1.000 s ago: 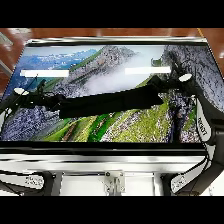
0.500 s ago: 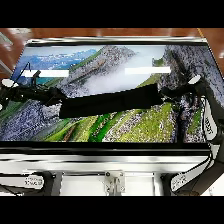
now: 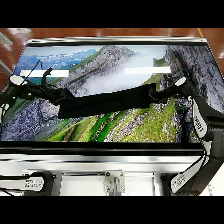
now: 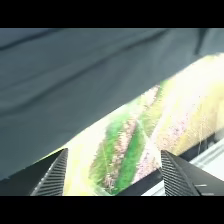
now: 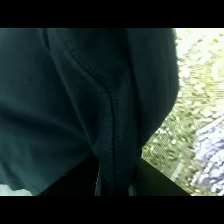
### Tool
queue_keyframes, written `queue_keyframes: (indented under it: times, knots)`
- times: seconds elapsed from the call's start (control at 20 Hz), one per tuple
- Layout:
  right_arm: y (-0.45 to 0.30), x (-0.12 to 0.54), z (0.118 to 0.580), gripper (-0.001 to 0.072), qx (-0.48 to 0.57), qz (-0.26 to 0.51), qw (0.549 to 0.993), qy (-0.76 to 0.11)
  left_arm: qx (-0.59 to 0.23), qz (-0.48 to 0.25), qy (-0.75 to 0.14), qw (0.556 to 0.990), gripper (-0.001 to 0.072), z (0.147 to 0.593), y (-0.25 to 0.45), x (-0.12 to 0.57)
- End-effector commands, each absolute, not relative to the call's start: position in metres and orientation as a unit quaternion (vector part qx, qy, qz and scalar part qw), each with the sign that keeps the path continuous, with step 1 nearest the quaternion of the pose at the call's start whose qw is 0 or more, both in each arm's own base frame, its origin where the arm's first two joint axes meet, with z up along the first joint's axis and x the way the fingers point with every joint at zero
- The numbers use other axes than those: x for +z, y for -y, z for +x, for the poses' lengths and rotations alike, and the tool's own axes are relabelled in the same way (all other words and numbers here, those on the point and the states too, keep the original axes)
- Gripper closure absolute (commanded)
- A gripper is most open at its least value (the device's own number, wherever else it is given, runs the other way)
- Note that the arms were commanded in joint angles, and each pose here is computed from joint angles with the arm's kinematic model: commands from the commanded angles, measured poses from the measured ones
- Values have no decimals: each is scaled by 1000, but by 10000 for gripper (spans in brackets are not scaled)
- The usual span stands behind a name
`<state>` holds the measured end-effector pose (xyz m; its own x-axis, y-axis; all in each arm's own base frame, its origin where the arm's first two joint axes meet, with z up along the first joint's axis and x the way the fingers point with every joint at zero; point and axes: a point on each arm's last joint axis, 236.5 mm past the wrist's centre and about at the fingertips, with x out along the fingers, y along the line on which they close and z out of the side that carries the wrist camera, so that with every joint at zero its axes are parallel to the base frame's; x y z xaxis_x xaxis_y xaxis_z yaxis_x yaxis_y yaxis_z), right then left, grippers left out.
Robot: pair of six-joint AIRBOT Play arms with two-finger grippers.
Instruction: Fold the shirts.
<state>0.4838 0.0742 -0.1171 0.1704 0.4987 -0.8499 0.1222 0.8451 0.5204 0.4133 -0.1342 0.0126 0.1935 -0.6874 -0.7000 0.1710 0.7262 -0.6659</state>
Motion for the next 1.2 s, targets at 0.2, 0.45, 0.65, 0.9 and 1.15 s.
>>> queue_keyframes:
  times: [0.2, 0.45, 0.65, 0.9, 1.15]
  knots:
    - [-84, -27, 465, 638, 171, 215, 742, -611, -317, -235, -505, 768, 653, 440, 228, 14]
    - [-88, 43, 414, 638, 193, 186, 731, -628, -327, -308, -485, 750, 670, 436, 340, -7]
    - [-93, 97, 388, 638, 196, 181, 749, -606, -333, -365, -509, 705, 670, 398, 416, -25]
    - [-99, 135, 371, 638, 194, 152, 781, -574, -348, -400, -565, 632, 670, 325, 488, -49]
    - [-140, 132, 355, 638, 228, 100, 772, -585, -311, -466, -548, 621, 675, 361, 474, -51]
